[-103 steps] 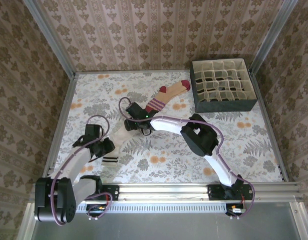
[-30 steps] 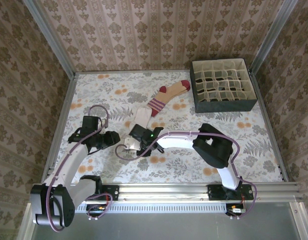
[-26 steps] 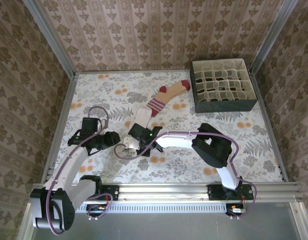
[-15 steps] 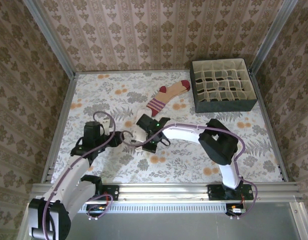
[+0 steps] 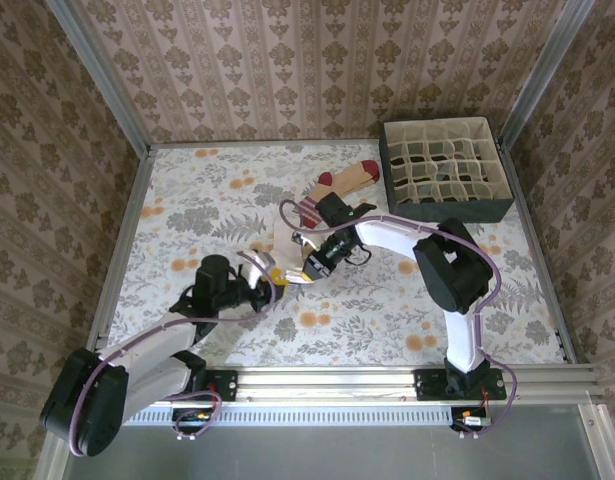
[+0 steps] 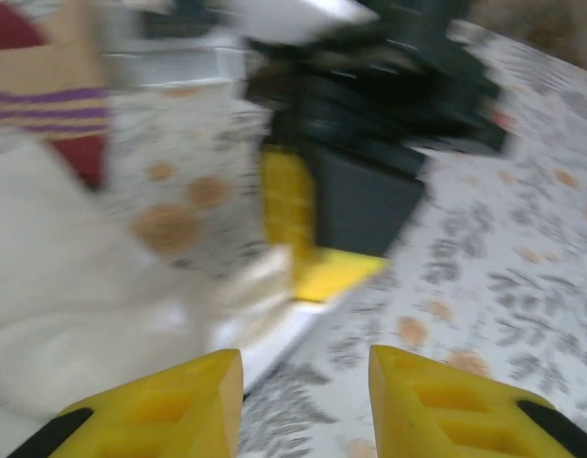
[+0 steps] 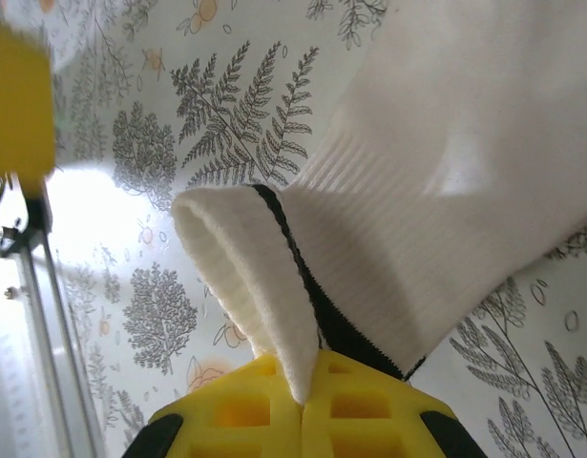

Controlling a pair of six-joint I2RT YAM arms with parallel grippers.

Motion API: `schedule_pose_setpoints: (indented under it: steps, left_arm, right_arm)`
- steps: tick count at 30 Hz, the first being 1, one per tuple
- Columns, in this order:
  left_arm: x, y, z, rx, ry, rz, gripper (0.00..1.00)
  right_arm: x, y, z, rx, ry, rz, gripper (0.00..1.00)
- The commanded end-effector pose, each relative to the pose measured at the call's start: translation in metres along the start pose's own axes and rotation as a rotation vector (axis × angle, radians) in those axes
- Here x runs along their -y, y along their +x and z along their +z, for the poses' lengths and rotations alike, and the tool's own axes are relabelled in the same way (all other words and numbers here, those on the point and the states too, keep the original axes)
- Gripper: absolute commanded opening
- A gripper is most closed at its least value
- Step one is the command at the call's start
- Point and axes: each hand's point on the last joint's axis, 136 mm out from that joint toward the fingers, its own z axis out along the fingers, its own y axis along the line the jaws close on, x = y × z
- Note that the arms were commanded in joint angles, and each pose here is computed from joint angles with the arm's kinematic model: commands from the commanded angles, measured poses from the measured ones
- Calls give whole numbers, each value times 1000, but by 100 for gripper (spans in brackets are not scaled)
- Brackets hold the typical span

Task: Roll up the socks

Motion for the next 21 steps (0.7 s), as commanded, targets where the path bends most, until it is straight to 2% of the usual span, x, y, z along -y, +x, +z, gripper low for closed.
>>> schedule_pose_setpoints:
  steps: [1, 7, 21]
  left_arm:
    - [13, -10, 5, -1, 37, 222, 41]
    - [3, -7, 2, 24, -37, 268, 53]
    - [-1, 8, 22, -53, 18, 240, 53]
  right_arm:
    - [-19, 3, 0, -31, -97, 25, 0]
    - [-19, 14, -1, -62, -87, 17, 0]
    - [-30, 22, -11, -85, -97, 17, 0]
